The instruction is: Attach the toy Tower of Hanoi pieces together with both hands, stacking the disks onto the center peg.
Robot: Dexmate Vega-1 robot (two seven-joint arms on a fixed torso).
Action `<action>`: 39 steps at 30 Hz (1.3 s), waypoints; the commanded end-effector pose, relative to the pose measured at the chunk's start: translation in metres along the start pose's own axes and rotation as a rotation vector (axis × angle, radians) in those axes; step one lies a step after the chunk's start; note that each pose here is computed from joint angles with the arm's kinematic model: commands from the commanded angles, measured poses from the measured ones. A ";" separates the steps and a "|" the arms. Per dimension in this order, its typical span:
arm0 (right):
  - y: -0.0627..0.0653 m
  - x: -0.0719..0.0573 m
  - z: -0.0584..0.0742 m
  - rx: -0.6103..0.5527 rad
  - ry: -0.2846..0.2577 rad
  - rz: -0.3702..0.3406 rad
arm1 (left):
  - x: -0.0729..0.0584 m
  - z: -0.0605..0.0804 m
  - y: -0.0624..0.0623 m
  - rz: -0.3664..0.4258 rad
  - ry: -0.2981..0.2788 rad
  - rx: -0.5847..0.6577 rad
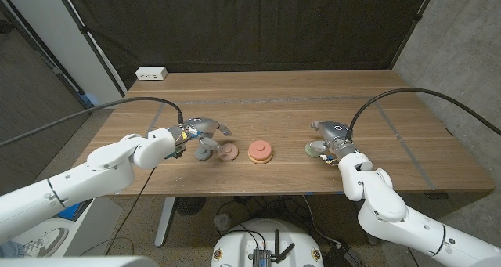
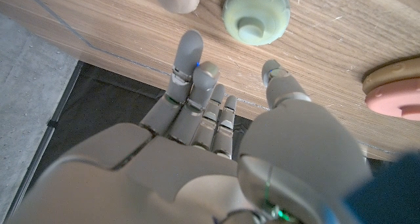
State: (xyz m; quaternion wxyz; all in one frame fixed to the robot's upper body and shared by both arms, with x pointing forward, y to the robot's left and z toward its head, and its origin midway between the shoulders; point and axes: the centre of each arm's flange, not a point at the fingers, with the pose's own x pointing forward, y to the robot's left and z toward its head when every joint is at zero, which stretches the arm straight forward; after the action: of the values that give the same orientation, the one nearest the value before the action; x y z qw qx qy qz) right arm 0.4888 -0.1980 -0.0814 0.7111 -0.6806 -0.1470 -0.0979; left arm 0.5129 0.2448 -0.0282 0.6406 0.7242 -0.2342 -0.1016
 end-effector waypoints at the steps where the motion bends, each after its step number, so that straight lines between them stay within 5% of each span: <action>1: 0.000 0.002 0.001 -0.001 0.001 0.003 | 0.004 0.003 -0.003 -0.042 -0.004 0.040; 17: 0.000 0.002 0.002 0.000 0.005 0.005 | 0.012 0.004 -0.007 -0.120 -0.021 0.070; 39: 0.000 0.001 0.002 0.000 0.011 0.008 | 0.013 0.010 -0.016 -0.075 -0.034 0.121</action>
State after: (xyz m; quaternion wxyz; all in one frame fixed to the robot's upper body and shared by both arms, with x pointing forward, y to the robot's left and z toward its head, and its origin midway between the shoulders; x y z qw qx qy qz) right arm 0.4901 -0.1965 -0.0810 0.7118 -0.6809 -0.1410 -0.0995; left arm 0.5230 0.2343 -0.0376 0.5994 0.7602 -0.2115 -0.1346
